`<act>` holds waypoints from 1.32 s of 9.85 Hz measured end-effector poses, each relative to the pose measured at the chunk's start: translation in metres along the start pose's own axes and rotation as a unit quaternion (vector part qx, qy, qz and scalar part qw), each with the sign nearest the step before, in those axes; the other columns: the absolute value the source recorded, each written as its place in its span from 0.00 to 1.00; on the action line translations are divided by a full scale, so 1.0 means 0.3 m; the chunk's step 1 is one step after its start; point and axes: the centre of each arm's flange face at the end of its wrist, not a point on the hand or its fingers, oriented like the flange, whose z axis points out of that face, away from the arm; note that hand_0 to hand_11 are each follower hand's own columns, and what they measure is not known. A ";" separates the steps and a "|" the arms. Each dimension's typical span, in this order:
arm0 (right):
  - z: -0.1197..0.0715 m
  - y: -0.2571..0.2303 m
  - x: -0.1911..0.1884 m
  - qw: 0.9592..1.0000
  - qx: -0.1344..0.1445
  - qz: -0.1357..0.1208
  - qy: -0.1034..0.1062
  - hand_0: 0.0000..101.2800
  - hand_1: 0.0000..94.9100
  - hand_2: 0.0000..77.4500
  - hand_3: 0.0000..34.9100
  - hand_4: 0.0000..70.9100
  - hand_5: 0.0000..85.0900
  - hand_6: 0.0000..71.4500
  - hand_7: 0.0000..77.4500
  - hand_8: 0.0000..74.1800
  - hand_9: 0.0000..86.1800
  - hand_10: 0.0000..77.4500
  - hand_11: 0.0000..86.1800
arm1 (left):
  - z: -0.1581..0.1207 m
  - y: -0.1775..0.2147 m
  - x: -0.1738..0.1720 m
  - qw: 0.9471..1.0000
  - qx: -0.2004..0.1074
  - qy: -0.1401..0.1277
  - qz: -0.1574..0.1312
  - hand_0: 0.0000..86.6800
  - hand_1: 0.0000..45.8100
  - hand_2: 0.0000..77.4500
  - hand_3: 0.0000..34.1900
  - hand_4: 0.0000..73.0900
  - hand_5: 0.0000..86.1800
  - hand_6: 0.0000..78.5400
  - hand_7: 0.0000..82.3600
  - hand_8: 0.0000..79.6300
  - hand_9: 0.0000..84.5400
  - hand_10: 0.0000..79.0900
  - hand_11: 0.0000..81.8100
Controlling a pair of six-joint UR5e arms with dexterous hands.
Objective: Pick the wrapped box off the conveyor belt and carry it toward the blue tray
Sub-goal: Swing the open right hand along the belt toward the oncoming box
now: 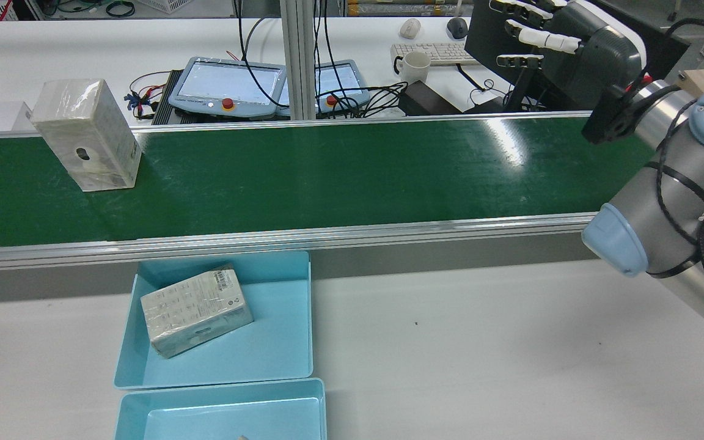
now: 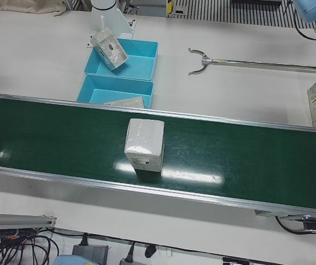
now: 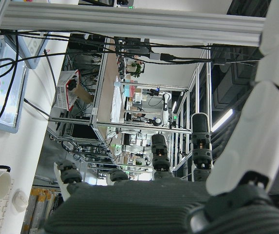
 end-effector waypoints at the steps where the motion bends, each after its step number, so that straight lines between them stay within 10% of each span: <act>1: 0.010 0.011 0.026 1.000 -0.002 0.002 0.006 0.39 0.09 0.20 0.86 0.25 0.27 0.00 0.19 0.00 0.01 0.07 0.09 | 0.000 0.000 0.000 1.000 0.000 0.000 0.000 0.00 0.00 0.01 0.00 0.00 0.01 0.00 0.01 0.01 0.00 0.00 0.00; 10: 0.156 0.123 0.139 0.999 -0.024 -0.001 0.026 0.40 0.09 0.20 0.86 0.25 0.28 0.00 0.19 0.00 0.01 0.06 0.09 | 0.000 0.000 0.000 1.000 0.000 0.000 0.000 0.00 0.00 0.01 0.00 0.00 0.01 0.00 0.01 0.01 0.00 0.01 0.00; 13: 0.177 0.277 0.100 0.995 -0.061 -0.077 0.017 0.47 0.16 0.24 0.86 0.33 0.44 0.00 0.23 0.00 0.01 0.01 0.03 | 0.000 0.000 0.000 1.000 0.000 0.000 0.000 0.00 0.00 0.01 0.00 0.00 0.01 0.00 0.01 0.00 0.01 0.00 0.00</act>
